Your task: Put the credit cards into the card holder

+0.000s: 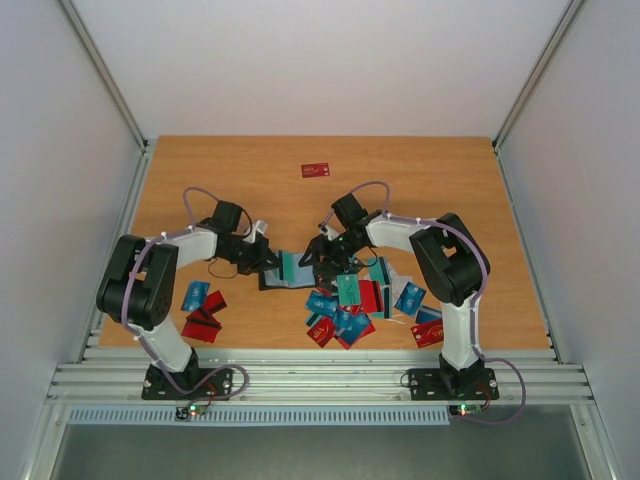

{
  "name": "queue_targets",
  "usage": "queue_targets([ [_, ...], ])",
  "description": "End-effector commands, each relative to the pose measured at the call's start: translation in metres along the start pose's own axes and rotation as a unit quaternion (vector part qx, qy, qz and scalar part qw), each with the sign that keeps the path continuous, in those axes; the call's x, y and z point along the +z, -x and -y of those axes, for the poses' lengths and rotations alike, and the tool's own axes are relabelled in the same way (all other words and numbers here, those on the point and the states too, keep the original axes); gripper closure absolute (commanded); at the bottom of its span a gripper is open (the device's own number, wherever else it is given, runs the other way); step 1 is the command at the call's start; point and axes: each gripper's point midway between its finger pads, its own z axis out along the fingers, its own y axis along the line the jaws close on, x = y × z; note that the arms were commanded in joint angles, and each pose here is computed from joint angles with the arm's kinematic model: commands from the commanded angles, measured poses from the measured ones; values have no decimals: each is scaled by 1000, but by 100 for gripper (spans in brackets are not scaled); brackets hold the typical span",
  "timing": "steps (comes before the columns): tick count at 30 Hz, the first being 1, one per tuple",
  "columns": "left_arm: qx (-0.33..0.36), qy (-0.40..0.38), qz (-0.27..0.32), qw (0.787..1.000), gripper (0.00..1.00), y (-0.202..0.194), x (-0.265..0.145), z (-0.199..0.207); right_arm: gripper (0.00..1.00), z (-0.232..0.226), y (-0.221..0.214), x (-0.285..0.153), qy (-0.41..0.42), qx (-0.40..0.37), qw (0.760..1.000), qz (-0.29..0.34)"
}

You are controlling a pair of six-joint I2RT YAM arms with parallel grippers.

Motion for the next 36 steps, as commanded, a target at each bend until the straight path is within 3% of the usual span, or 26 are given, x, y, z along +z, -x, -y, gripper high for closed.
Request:
queue_targets([
  [1,14,27,-9,1000,100,5,0,-5,43,29,-7,9,-25,41,999,-9],
  [13,30,30,-19,999,100,-3,4,-13,43,27,-4,9,-23,43,999,-5],
  [24,-10,12,-15,1000,100,-20,10,-15,43,27,0,11,-23,46,999,-6],
  [36,-29,-10,-6,1000,100,-10,25,-12,43,27,-3,13,-16,53,998,-9],
])
